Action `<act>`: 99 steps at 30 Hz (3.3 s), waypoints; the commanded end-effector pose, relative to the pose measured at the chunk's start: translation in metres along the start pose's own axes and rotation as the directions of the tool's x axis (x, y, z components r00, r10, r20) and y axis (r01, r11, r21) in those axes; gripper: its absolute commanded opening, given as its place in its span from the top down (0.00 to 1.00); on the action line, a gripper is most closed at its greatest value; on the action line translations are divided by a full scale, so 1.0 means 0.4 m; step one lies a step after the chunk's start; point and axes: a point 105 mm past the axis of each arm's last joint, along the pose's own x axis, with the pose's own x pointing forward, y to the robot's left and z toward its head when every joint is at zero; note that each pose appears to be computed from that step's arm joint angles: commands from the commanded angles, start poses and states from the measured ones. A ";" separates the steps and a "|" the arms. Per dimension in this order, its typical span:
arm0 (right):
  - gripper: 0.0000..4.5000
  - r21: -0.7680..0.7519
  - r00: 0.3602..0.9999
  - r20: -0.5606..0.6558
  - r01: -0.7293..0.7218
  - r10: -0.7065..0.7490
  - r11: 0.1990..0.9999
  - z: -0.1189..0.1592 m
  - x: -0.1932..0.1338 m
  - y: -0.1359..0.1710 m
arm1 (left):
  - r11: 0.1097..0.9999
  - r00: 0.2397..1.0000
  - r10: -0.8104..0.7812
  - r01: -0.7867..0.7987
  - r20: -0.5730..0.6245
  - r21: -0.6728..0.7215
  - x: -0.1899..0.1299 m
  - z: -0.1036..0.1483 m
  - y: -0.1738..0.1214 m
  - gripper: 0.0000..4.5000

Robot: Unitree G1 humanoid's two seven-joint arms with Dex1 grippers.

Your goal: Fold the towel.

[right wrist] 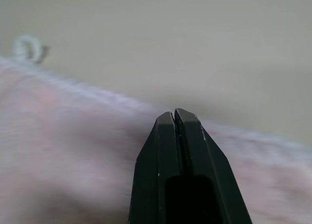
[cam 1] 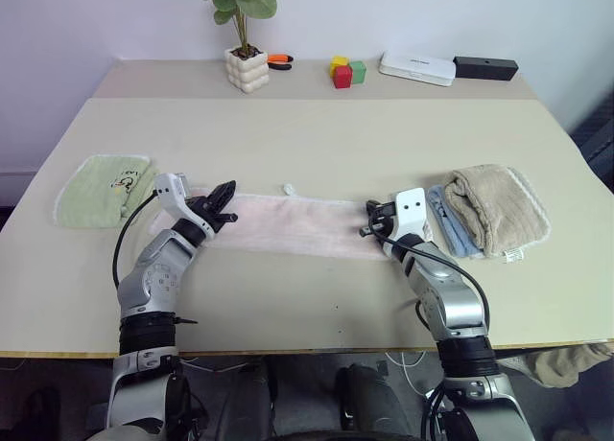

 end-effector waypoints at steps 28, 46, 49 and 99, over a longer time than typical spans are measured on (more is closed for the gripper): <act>0.00 0.463 0.936 0.160 -0.351 0.313 0.814 0.148 -0.214 -0.022 | 0.825 0.914 -0.385 0.402 -0.126 0.396 -0.087 0.141 -0.072 0.00; 0.00 0.687 0.987 -0.139 0.040 0.078 0.725 -0.011 -0.355 -0.050 | 0.579 0.660 -0.694 0.749 -0.288 0.323 -0.133 0.165 -0.120 0.00; 0.00 0.690 0.986 -0.157 0.069 0.056 0.720 -0.018 -0.345 -0.051 | 0.570 0.648 -0.698 0.761 -0.305 0.311 -0.140 0.160 -0.119 0.00; 0.99 -0.034 0.949 -0.095 -0.304 0.300 0.952 0.156 -0.180 -0.097 | 0.612 0.733 -0.628 0.672 -0.261 0.417 -0.139 0.163 -0.103 0.00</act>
